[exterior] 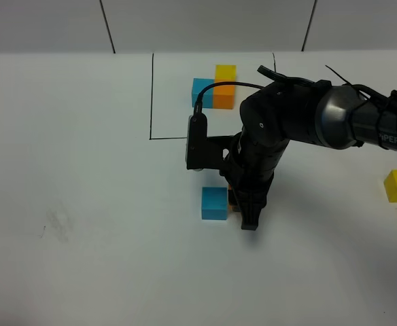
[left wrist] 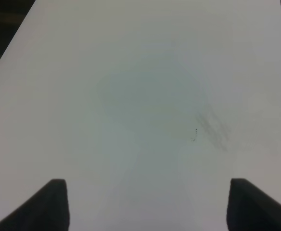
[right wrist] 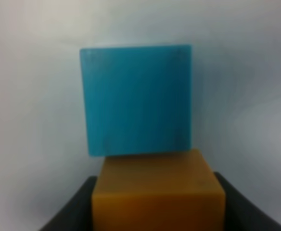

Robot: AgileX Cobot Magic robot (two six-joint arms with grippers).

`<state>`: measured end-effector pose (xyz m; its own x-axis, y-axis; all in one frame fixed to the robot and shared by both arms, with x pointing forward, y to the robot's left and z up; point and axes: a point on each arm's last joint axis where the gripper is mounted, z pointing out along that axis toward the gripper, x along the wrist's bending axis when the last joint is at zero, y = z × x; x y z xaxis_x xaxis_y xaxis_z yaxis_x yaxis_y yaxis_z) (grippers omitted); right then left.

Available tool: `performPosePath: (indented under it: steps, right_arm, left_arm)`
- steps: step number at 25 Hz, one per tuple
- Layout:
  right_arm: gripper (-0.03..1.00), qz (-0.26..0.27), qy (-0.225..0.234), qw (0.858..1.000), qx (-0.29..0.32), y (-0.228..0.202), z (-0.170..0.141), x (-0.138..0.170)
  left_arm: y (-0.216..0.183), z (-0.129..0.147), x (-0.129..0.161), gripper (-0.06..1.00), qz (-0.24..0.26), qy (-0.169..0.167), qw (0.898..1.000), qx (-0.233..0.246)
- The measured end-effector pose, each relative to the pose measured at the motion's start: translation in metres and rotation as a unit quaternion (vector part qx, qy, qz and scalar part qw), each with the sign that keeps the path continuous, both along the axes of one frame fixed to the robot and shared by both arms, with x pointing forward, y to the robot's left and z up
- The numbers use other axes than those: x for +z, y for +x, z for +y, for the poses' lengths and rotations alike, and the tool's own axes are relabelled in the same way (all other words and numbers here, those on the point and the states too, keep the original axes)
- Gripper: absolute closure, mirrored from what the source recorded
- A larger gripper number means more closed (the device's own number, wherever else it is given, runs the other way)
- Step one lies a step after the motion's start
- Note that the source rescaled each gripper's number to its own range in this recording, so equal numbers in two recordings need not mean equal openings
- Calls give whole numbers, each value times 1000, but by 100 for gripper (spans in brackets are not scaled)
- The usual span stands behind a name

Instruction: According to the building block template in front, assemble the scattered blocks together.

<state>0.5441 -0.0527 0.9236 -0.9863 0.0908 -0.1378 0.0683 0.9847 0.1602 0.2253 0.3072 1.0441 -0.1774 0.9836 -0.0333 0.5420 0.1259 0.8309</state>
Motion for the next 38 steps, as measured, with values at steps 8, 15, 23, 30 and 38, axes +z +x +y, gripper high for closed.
performPosePath:
  steps: [8,15,23,30,38]
  right_arm:
    - [79,3,3,1000,12,0,2,-3]
    - [79,12,0,1000,21,0,3,-14]
    - [79,23,-10,999,30,1,4,-30]
    - [79,20,-8,999,31,2,4,-30]
    - [39,20,1,1000,-15,2,4,-25]
  left_arm:
    - [0,0,0,40,0,0,1000,0]
    - [0,0,0,40,0,0,1000,0]
    - [0,0,0,40,0,0,1000,0]
    - [0,0,0,40,0,0,1000,0]
    - [0,0,0,40,0,0,1000,0]
